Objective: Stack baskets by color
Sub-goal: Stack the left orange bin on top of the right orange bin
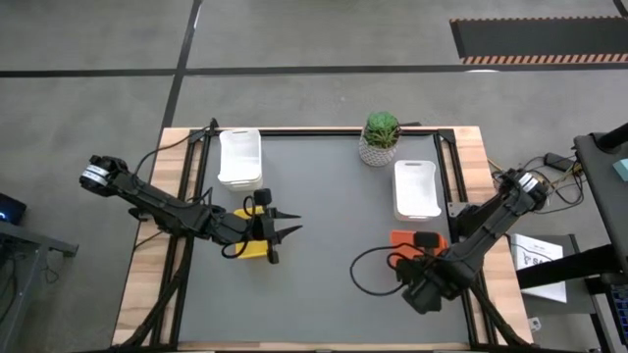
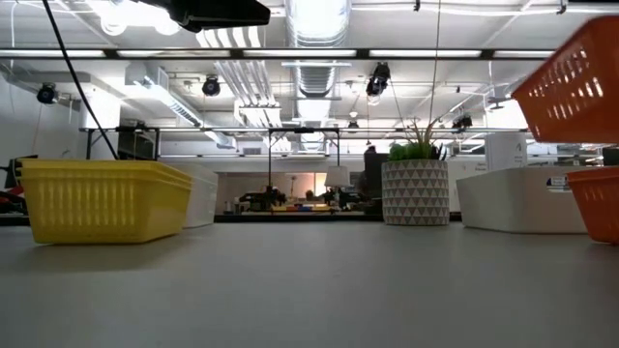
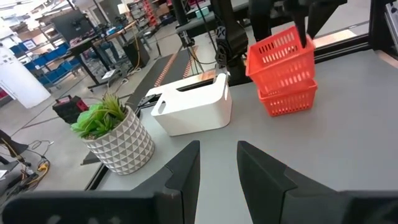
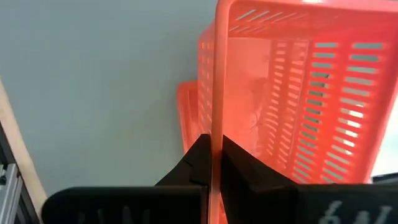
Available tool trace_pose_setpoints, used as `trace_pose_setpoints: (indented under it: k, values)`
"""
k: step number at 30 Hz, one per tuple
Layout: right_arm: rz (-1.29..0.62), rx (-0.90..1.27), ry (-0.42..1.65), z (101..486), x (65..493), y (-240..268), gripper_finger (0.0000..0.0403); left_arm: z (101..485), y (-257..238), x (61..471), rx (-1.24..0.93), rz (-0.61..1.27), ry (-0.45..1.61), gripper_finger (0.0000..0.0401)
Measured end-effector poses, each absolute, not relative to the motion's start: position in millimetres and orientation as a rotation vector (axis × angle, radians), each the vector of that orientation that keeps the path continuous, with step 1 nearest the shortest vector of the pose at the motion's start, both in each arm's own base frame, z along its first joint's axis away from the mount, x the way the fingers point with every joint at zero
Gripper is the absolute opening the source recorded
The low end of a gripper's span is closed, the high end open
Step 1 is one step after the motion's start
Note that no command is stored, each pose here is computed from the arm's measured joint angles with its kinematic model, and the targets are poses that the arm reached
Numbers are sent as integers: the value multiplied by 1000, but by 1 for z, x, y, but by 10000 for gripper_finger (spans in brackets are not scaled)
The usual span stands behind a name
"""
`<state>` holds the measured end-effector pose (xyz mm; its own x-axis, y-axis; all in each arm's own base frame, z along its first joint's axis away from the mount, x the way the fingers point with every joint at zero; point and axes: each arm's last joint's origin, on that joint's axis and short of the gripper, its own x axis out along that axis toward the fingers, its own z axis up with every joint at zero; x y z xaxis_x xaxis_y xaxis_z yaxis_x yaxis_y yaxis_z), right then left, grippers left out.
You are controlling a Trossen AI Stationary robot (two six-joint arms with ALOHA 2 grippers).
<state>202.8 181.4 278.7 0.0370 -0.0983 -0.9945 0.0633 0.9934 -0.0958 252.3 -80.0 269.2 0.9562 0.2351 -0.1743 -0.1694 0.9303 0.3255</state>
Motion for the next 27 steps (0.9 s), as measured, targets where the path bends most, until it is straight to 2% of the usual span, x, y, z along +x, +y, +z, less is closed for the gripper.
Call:
trace_pose_setpoints:
  k: [8, 14, 21, 27]
  values:
    - [-100, 80, 1581, 257, 184, 169, 9, 269, -80, 252, 314, 209, 213, 90]
    - [-123, 58, 1634, 242, 174, 163, 12, 269, -80, 252, 314, 208, 213, 90]
    - [-139, 28, 1672, 226, 170, 159, 56, 269, -80, 252, 314, 208, 214, 90]
    - [-137, 50, 1657, 227, 171, 161, 96, 269, -80, 252, 315, 208, 215, 90]
